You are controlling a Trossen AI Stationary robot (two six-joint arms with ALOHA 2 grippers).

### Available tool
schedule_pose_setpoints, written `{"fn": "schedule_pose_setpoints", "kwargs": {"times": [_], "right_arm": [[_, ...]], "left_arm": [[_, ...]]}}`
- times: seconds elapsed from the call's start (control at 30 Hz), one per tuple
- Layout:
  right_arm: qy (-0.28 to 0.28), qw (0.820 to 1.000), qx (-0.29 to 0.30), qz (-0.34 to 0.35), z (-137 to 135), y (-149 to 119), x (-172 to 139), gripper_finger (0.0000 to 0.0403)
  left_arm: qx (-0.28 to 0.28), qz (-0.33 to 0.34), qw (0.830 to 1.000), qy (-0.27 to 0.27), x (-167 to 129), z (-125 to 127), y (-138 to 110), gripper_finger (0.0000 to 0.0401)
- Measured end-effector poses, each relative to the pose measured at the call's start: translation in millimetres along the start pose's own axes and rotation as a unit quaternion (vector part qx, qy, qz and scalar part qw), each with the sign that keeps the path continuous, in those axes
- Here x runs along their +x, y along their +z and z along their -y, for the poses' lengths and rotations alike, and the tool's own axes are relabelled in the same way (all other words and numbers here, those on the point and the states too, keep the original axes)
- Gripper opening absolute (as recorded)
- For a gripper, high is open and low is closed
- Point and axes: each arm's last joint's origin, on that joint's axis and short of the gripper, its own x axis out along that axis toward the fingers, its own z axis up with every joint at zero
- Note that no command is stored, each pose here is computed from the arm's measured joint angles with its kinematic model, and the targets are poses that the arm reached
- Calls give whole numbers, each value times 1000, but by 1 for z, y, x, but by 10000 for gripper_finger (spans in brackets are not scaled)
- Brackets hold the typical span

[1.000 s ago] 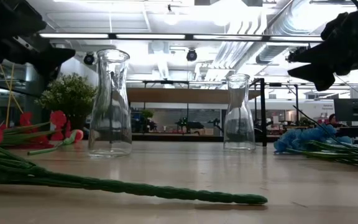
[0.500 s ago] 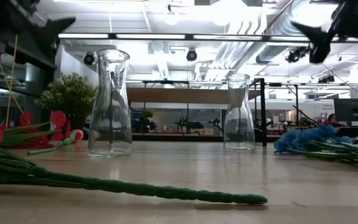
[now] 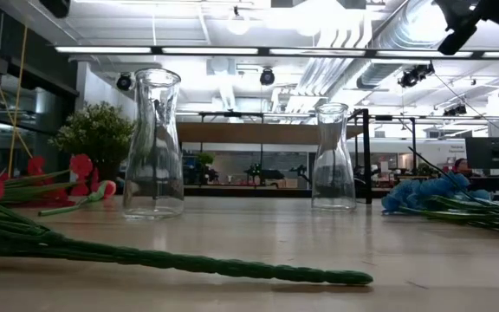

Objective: Pick and place flowers into a vace then onto a shelf
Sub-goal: Put the dark red tulip into the right transparent vase

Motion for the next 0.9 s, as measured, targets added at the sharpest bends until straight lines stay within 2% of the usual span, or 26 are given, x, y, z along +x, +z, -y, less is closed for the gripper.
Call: {"fn": "schedule_pose_setpoints", "kwargs": {"times": [0.23,0.37,0.47,0.73,0.83,0.9], "right_arm": [[-27,999,-3,22,1,2,0,248],[-46,997,-51,31,2,3,0,248],[-55,996,-63,34,2,3,0,248],[-19,997,-59,40,-3,9,2,248],[3,997,-64,46,-11,21,7,248],[20,995,-90,43,-20,33,13,248]], "left_arm": [[0,6,1000,-2,-1,2,4,358],[0,6,1000,-2,-1,2,4,358],[0,5,1000,-2,-1,1,4,358],[0,3,1000,-1,-1,1,3,358],[0,4,1000,-1,-1,1,4,358],[0,4,1000,-1,-1,1,4,358]]}}
